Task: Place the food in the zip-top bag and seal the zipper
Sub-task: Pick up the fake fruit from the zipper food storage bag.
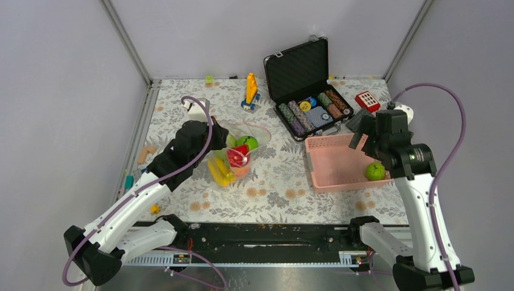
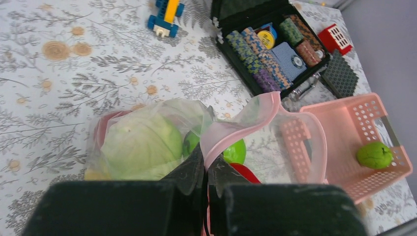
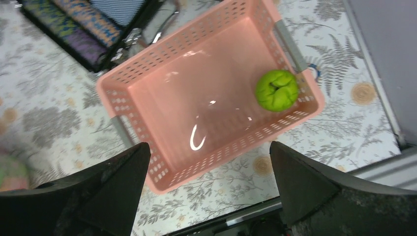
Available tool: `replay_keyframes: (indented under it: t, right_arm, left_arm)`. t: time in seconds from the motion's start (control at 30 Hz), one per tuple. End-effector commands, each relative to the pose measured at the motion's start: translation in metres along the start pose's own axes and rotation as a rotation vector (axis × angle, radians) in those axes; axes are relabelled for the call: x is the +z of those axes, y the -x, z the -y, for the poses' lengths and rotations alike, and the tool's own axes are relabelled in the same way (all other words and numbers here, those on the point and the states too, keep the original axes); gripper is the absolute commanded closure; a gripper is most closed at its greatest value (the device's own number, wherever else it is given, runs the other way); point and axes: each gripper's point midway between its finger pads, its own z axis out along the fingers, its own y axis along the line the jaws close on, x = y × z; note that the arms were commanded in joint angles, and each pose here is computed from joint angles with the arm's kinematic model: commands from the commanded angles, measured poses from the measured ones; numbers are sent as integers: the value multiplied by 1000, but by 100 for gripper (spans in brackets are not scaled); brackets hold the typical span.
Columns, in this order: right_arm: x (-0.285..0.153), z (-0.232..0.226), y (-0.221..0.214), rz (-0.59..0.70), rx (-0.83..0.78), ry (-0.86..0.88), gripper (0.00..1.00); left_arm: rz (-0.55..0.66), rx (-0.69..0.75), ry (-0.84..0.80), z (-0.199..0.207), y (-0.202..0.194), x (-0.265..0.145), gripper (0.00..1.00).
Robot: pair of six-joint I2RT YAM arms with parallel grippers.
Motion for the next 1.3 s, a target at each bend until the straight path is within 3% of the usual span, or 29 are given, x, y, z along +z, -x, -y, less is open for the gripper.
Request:
replay_keyframes:
  t: [0.0,0.23,0.47,0.9,1.27]
  right_arm:
    - [25,26,9,-20,-53,-196,0]
    - [94,41,-1,-37,-187,-328,0]
    - [137,55,-29,-203,-240,-440,1]
    - [159,82,-77,-452,-386,-565,5]
    - [181,96,-95,-554,-501,-632,10]
  left_arm:
    - [66,-22,-142,30,22,0,100]
    - [72,-10,-103,22,25,-1,100]
    - [89,-13,-133,25,26,-5,100]
    - [88,-11,-117,21,23,-2,100]
    - [95,-7,-105,18,22,0,100]
